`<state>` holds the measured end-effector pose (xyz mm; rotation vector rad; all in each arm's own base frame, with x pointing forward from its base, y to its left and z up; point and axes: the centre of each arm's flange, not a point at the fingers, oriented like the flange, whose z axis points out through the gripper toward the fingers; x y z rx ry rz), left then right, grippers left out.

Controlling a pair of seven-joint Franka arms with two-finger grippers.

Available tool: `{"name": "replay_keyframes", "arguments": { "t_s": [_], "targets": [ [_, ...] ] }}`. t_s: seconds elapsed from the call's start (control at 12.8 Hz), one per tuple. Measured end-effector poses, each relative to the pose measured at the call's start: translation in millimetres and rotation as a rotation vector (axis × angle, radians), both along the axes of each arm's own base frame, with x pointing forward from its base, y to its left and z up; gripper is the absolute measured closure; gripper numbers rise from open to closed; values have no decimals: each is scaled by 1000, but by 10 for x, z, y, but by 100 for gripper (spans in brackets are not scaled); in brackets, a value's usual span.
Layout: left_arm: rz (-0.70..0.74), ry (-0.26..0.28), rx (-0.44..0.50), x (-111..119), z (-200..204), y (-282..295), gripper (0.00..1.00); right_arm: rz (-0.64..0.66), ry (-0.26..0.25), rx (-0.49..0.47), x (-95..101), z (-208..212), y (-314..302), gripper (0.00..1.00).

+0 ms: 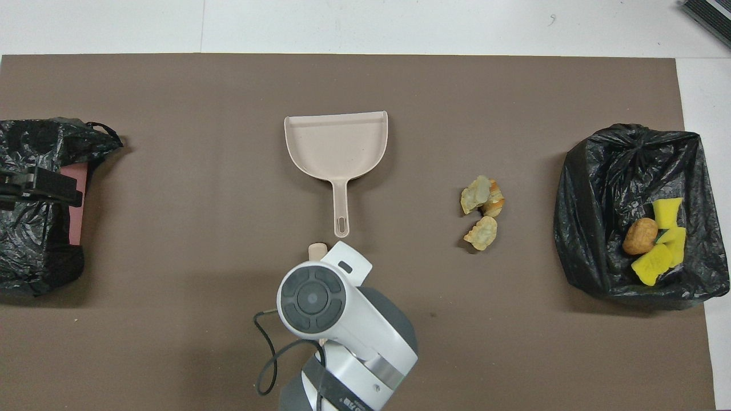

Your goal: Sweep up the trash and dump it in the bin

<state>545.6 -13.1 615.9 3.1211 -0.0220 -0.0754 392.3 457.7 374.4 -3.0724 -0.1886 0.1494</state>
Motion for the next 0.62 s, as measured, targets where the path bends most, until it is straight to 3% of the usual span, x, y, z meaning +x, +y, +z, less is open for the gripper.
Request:
{"name": "replay_keyframes", "arguments": {
  "t_s": [0.16, 0.31, 0.62],
  "targets": [
    [0, 0, 0, 0, 0, 0, 0, 10, 24, 0, -378, -126, -50, 0],
    [0, 0, 0, 0, 0, 0, 0, 17, 44, -3, -633, -153, -93, 0],
    [0, 0, 0, 0, 0, 0, 0, 11, 28, 26, -714, -192, -99, 0]
  ]
}}
